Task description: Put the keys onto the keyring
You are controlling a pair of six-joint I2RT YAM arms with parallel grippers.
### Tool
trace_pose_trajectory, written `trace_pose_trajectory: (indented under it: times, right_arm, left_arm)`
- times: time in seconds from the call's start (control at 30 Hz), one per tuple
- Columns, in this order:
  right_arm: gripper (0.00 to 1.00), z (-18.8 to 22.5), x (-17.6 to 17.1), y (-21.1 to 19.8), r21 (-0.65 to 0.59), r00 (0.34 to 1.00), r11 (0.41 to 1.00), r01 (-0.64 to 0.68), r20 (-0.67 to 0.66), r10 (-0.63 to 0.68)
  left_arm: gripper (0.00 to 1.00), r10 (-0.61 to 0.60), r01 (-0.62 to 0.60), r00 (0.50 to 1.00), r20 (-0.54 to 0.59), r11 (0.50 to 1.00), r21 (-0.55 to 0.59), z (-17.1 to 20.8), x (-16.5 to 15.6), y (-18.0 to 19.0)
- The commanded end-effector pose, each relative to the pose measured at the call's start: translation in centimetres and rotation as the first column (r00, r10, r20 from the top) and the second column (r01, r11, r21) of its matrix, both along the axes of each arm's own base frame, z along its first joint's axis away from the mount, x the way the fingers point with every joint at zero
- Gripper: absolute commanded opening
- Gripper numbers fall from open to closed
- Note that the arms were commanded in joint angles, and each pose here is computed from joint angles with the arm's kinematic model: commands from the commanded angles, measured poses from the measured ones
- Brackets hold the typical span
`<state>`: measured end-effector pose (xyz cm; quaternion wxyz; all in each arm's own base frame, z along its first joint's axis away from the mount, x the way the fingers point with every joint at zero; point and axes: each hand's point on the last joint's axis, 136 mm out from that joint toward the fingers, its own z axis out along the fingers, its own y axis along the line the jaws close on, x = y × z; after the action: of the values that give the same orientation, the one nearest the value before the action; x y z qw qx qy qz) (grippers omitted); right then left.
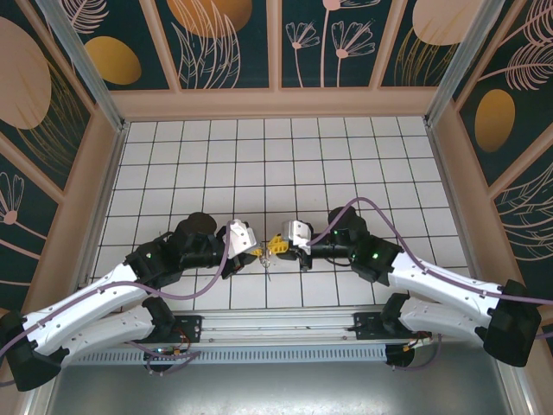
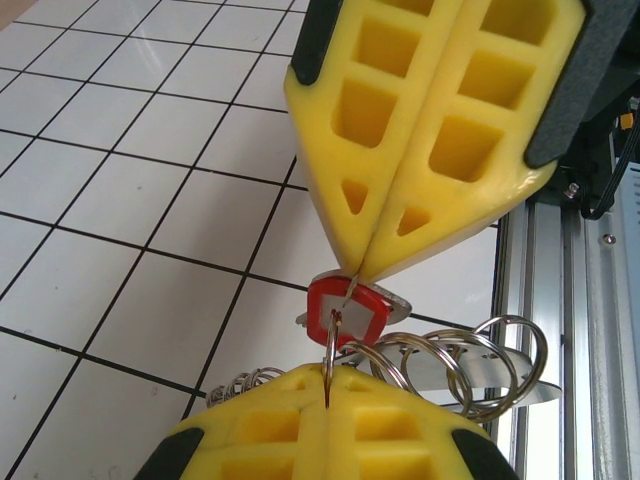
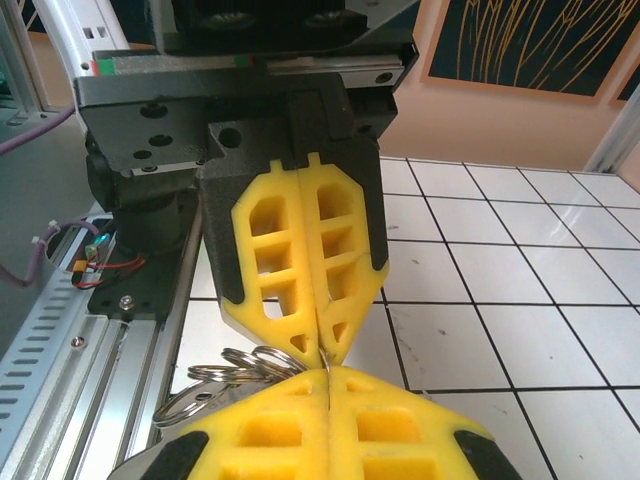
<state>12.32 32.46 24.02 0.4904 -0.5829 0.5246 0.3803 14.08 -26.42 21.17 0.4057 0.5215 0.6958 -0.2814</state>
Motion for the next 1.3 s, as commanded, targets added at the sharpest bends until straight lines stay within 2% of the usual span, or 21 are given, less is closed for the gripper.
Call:
trace_pose_trajectory:
  times: [0.0, 1.27]
  right_arm:
    - [0.00, 0.6, -0.6, 0.0, 0.036, 1.000, 0.999, -0.024, 0.014, 0.024]
    - [0.00, 1.2, 0.0, 0.1, 0.048, 0.997, 0.999, -0.010, 0.079, 0.006]
  left_arm:
    - [0.00, -0.005, 0.006, 0.999, 0.032, 0.999, -0.048, 2.2, 0.1, -0.3]
    - [0.00, -0.026, 0.027, 0.999, 0.020, 0.998, -0.048, 2.2, -0.1, -0.6]
